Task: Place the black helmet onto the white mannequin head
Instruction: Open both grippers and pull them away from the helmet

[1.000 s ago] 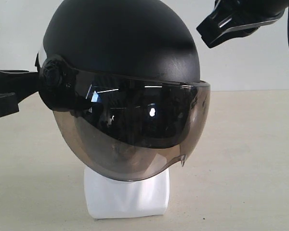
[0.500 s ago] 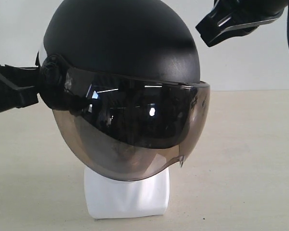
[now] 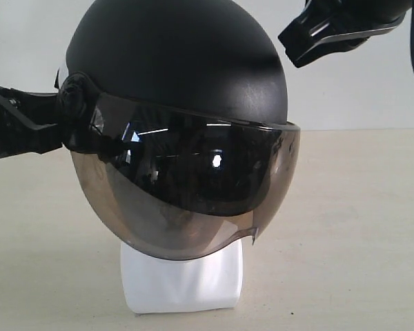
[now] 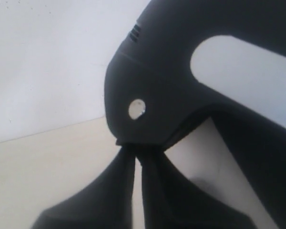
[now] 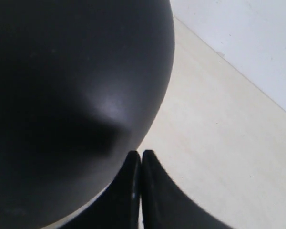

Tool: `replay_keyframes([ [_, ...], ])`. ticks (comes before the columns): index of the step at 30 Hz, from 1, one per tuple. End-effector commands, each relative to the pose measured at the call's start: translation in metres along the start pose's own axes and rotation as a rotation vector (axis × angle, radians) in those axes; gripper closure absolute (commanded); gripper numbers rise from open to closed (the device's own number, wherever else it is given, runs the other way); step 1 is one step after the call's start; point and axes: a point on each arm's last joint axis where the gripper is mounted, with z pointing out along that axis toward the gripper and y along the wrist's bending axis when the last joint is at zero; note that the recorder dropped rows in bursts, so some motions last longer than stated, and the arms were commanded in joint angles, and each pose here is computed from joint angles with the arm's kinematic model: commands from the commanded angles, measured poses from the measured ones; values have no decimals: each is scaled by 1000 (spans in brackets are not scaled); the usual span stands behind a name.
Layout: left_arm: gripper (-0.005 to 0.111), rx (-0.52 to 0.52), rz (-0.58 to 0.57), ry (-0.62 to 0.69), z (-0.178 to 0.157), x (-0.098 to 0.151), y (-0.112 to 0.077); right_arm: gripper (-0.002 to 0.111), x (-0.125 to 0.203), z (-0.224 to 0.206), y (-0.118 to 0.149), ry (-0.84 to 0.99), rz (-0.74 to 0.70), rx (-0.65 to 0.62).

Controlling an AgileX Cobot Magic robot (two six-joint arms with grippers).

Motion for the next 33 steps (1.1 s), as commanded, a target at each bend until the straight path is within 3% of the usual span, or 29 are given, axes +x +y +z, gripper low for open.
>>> replay_keyframes([
  [1,102,-41,2,45,4,6,6,109,-3,-2,5,-31,-10,-53],
  [5,102,-75,17,93,8,13,11,109,-2,-2,8,-18,-8,-81],
  [11,102,-247,87,194,-8,15,21,109,-1,-2,13,2,-32,-103],
  [20,102,-270,67,108,-45,10,7,109,-6,-2,28,-11,-93,-114],
  [25,102,-240,100,-78,-77,-17,-12,109,-2,-16,3,-4,6,170],
  [28,102,-223,109,-160,-96,-27,-22,109,2,-37,-10,-34,53,272],
  [33,102,-51,122,-260,-109,-42,-44,109,21,-77,-36,-83,230,384],
])
